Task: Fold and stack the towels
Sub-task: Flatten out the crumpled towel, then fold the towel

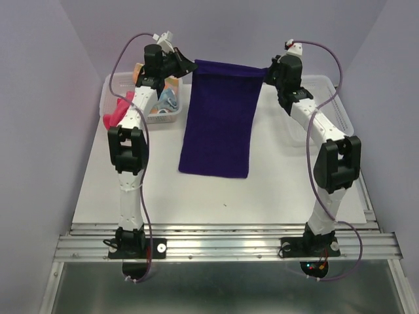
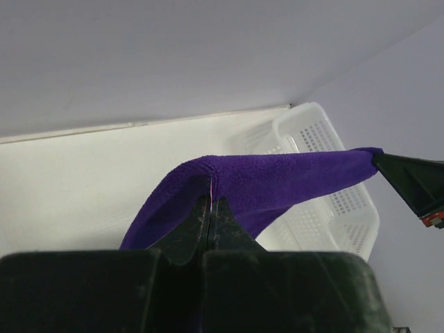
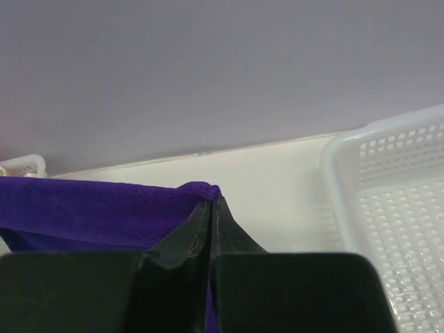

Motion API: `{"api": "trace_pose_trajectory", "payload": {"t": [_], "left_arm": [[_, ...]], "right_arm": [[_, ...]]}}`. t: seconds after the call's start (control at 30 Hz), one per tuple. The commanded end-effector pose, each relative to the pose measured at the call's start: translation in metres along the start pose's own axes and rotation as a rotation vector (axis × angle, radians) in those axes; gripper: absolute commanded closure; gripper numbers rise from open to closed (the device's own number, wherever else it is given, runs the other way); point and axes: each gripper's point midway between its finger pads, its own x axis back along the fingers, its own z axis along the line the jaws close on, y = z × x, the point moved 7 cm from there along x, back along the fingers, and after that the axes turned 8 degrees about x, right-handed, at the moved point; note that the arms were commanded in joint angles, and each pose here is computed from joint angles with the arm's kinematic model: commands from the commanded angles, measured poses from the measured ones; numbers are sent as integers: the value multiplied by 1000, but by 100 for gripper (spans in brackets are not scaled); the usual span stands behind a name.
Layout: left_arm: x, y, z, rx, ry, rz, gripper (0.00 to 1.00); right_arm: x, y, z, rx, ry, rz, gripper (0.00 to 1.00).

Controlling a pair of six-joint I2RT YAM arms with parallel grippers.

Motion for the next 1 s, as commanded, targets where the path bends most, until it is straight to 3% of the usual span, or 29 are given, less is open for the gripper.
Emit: {"api": "trace_pose_trajectory", "payload": {"t": [0.0, 0.3, 0.57, 0.97], "left_arm": [[-9, 19, -3, -70, -54, -44, 100], [-7, 5, 15, -72, 20, -17, 100], [17, -33, 32, 4, 124, 112, 100], [64, -63, 23, 61, 209, 164, 100]], "right_arm": [[-16, 41, 3, -59, 109, -134, 99], [-26, 0, -1, -85, 164, 2, 99], [8, -28, -2, -146, 188, 141, 99], [60, -75, -7, -242, 203, 325, 99]]}}
